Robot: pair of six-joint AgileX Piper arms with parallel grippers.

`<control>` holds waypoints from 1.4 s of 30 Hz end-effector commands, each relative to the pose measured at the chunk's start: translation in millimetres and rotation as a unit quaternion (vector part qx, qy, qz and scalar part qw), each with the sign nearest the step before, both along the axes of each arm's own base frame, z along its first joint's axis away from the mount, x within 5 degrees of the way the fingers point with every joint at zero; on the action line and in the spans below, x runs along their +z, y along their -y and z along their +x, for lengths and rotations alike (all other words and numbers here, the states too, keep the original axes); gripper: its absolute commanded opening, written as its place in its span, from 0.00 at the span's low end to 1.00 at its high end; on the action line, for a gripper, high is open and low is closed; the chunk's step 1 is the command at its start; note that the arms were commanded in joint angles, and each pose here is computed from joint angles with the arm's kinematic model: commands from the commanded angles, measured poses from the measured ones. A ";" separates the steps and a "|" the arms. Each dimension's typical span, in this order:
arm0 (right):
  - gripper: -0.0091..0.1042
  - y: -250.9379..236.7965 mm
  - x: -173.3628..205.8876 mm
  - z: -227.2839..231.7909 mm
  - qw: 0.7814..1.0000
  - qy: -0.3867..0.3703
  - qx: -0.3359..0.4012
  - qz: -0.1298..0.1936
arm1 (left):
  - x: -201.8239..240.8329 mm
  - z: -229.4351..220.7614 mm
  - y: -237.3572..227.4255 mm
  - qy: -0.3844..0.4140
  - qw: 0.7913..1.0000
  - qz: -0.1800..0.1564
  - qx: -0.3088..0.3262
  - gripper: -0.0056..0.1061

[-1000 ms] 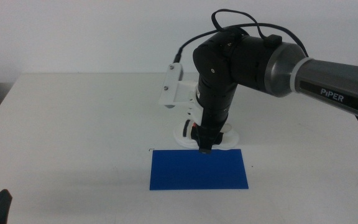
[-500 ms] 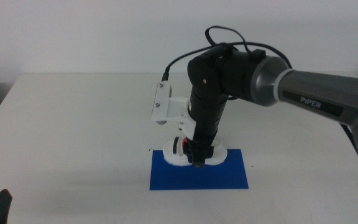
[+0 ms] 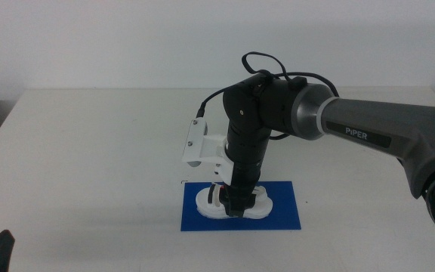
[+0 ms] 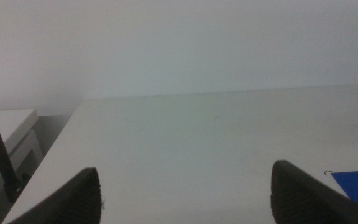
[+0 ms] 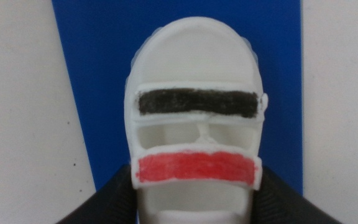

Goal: Use one arm to grab the shoe from the table and place it on the mat.

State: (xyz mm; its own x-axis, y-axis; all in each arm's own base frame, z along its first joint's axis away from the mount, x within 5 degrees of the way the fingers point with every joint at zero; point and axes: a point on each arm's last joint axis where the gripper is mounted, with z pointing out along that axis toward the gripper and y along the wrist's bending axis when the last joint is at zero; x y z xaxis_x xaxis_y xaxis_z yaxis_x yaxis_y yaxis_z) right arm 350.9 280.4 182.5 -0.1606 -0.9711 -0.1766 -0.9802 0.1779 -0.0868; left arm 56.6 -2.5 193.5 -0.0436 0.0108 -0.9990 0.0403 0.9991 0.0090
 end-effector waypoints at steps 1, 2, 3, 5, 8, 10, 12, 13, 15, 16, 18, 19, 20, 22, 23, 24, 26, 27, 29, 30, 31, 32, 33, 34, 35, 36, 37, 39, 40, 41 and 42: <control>0.05 0.5 32.1 0.7 0.999 0.037 0.006 0.024 | 5.6 -0.4 -0.2 0.042 0.999 -0.009 0.000 0.89; 0.05 0.4 31.6 0.8 0.999 0.036 0.006 0.024 | 5.6 -0.4 -0.2 0.042 0.999 -0.009 0.000 0.89; 0.14 1.5 30.8 -0.8 0.999 0.027 0.006 0.017 | 5.6 -0.4 -0.2 0.042 0.999 -0.009 0.000 0.89; 0.23 1.5 30.9 -0.7 0.999 0.027 0.006 0.017 | 5.6 -0.4 -0.2 0.042 0.999 -0.009 0.000 0.89; 0.59 1.1 31.0 -0.2 0.999 0.030 0.006 0.019 | 5.6 -0.4 -0.2 0.042 0.999 -0.009 0.000 0.89; 0.71 1.1 31.0 -0.2 0.999 0.030 0.005 0.019 | 5.6 -0.4 -0.2 0.042 0.999 -0.009 0.000 0.89; 0.81 1.4 36.1 -1.2 0.999 0.032 -0.005 0.026 | 5.6 -0.4 -0.2 0.042 0.999 -0.009 0.000 0.89; 0.84 1.9 41.5 -2.2 0.999 0.035 -0.012 0.032 | 5.6 -0.4 -0.2 0.042 0.999 -0.009 0.000 0.89; 0.89 4.9 58.8 -4.2 0.997 0.051 -0.028 0.049 | 5.6 -0.4 -0.2 0.042 0.999 -0.009 0.000 0.89; 0.89 7.9 71.1 -5.7 0.995 0.062 -0.041 0.062 | 5.6 -0.4 -0.2 0.042 0.999 -0.009 0.000 0.89; 0.89 17.7 95.7 -12.4 0.990 0.080 -0.074 0.088 | 5.6 -0.4 -0.2 0.042 0.999 -0.009 0.000 0.89; 0.89 26.1 107.6 -17.1 0.986 0.088 -0.096 0.103 | 5.6 -0.4 -0.2 0.042 0.999 -0.009 0.000 0.89; 0.89 34.6 117.4 -22.9 0.982 0.097 -0.114 0.117 | 5.6 -0.4 -0.2 0.042 0.999 -0.009 0.000 0.89; 0.89 53.9 131.5 -36.9 0.973 0.113 -0.142 0.140 | 5.6 -0.4 -0.2 0.042 0.999 -0.009 0.000 0.89; 0.89 63.7 137.0 -47.3 0.969 0.121 -0.151 0.151 | 5.6 -0.4 -0.2 0.042 0.999 -0.009 0.000 0.89; 0.89 72.4 141.6 -56.3 0.966 0.129 -0.157 0.161 | 5.6 -0.4 -0.2 0.042 0.999 -0.009 0.000 0.89; 0.89 90.8 150.8 -79.2 0.956 0.148 -0.168 0.192 | 5.6 -0.4 -0.2 0.042 0.999 -0.009 0.000 0.89; 0.89 98.1 151.6 -88.1 0.949 0.153 -0.177 0.211 | 5.6 -0.4 -0.2 0.042 0.999 -0.009 0.000 0.89; 0.89 119.4 163.4 -109.6 0.923 0.173 -0.213 0.270 | 5.6 -0.4 -0.2 0.042 0.999 -0.009 0.000 0.89; 0.89 128.7 165.8 -116.3 0.910 0.181 -0.233 0.292 | 5.6 -0.4 -0.2 0.042 0.999 -0.009 0.000 0.89; 0.89 139.3 167.1 -125.4 0.894 0.193 -0.254 0.316 | 5.6 -0.4 -0.2 0.042 0.999 -0.009 0.000 0.89; 0.89 149.5 167.3 -134.8 0.877 0.208 -0.272 0.337 | 5.6 -0.4 -0.2 0.042 0.999 -0.009 0.000 0.89; 0.89 157.4 166.0 -142.5 0.864 0.218 -0.287 0.353 | 5.6 -0.4 -0.2 0.042 0.999 -0.009 0.000 0.89; 0.89 167.2 164.0 -152.2 0.847 0.234 -0.301 0.371 | 5.6 -0.4 -0.2 0.042 0.999 -0.009 0.000 0.89; 0.89 176.6 161.4 -162.1 0.829 0.249 -0.314 0.390 | 5.6 -0.4 -0.2 0.042 0.999 -0.009 0.000 0.89; 0.89 183.5 155.4 -170.1 0.815 0.259 -0.324 0.403 | 5.6 -0.4 -0.2 0.042 0.999 -0.009 0.000 0.89; 0.89 191.4 151.3 -180.1 0.800 0.271 -0.333 0.419 | 5.6 -0.4 -0.2 0.042 0.999 -0.009 0.000 0.89; 0.89 205.0 143.9 -199.3 0.778 0.290 -0.342 0.439 | 5.6 -0.4 -0.2 0.042 0.999 -0.009 0.000 0.89; 0.89 210.8 138.4 -207.8 0.771 0.298 -0.346 0.445 | 5.6 -0.4 -0.2 0.042 0.999 -0.009 0.000 0.89; 0.89 216.1 132.3 -215.7 0.766 0.303 -0.349 0.446 | 5.6 -0.4 -0.2 0.042 0.999 -0.009 0.000 0.89; 0.89 220.0 127.4 -221.0 0.762 0.307 -0.353 0.448 | 5.6 -0.4 -0.2 0.042 0.999 -0.009 0.000 0.89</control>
